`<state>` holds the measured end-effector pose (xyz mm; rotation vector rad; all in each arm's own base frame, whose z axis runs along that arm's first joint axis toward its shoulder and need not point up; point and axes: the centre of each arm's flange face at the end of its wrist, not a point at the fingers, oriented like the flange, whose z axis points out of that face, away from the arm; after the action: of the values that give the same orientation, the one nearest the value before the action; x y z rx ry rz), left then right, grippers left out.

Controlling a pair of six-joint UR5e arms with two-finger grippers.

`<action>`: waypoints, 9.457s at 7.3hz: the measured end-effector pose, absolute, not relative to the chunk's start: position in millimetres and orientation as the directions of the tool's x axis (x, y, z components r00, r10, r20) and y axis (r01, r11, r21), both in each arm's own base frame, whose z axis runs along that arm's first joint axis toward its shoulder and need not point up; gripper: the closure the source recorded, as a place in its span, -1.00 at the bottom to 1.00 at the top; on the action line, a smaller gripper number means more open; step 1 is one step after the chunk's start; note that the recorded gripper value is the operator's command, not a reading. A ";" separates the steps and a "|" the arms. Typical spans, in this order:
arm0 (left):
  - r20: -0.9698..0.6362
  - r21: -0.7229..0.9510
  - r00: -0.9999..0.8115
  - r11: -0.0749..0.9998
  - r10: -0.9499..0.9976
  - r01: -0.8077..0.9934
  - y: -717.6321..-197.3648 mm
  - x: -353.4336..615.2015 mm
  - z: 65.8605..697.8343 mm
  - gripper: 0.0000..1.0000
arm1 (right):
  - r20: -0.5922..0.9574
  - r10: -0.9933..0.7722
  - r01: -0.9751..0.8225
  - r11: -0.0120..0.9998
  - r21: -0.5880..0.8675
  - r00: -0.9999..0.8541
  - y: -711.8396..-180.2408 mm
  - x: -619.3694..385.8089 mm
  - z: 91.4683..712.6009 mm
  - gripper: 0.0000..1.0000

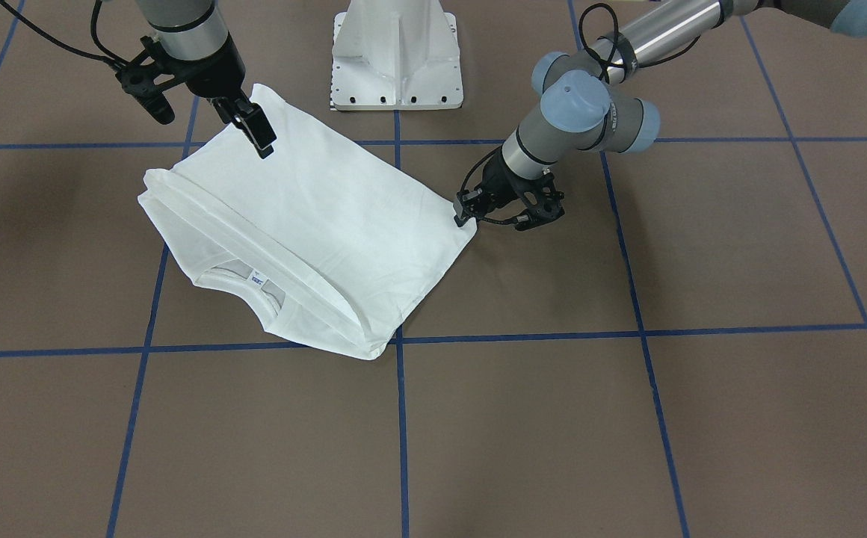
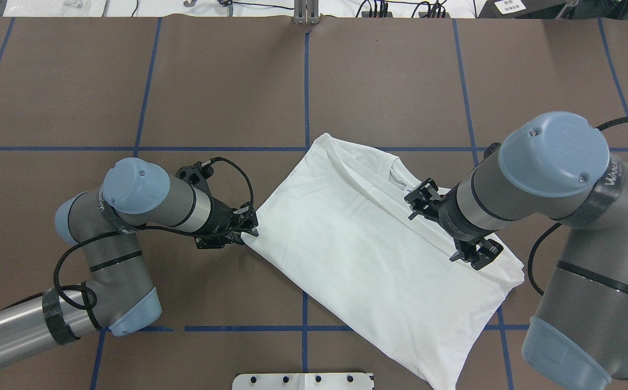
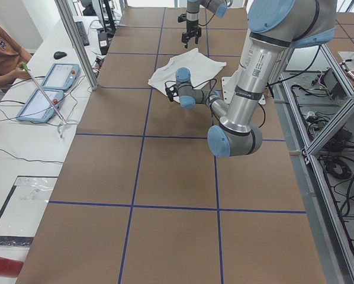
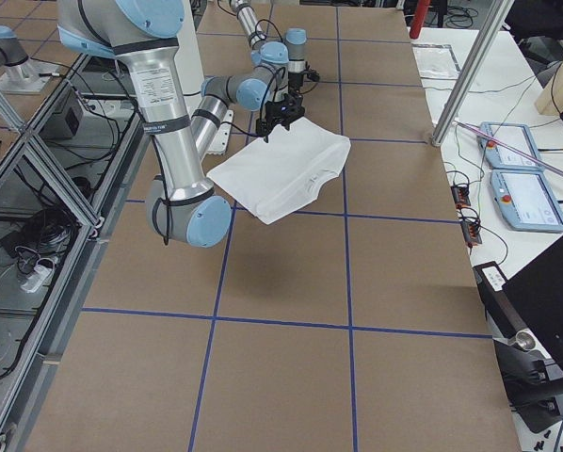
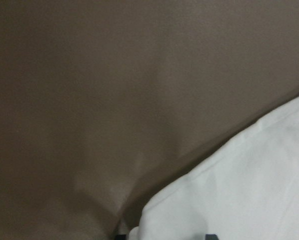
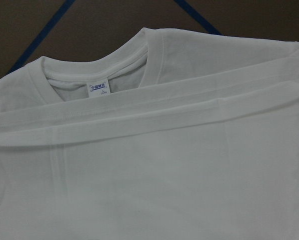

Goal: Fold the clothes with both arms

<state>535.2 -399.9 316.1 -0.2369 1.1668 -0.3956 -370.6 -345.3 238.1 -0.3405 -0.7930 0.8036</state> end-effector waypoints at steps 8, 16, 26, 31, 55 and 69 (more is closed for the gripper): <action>-0.904 -0.143 0.318 0.903 -0.286 0.405 -596.3 469.3 292.2 1.00 | 0.505 0.748 -0.515 0.663 -0.543 0.430 -346.9 -372.1 237.7 -1.00; -0.939 -0.079 0.251 0.856 -0.236 0.510 -692.1 490.6 245.7 -0.13 | 0.620 0.684 -0.485 0.721 -0.494 0.384 -364.9 -416.7 250.9 -1.00; -0.963 -0.086 0.201 0.911 -0.180 0.403 -623.1 438.3 275.5 -0.16 | 0.666 0.288 -0.279 0.952 -0.124 0.688 -295.5 -550.7 294.7 -1.00; -0.966 -0.086 0.192 0.913 -0.176 0.400 -620.5 436.8 269.5 -0.16 | 0.633 0.266 -0.271 0.958 -0.093 0.726 -299.2 -521.9 322.9 -1.00; -0.968 -0.087 0.181 0.912 -0.172 0.402 -617.2 431.8 264.5 -0.18 | 0.550 0.760 -0.624 0.625 -0.470 0.346 -278.5 -541.7 310.5 1.00; -0.865 -0.238 0.333 0.890 -0.376 0.389 -291.4 516.9 284.7 -0.24 | 0.562 0.757 -0.602 0.630 -0.492 0.334 -273.7 -522.7 296.1 1.00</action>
<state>516.9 -291.4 284.7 0.0131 1.1253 -0.5000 -522.7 -273.7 296.1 -0.2094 -0.8483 0.8953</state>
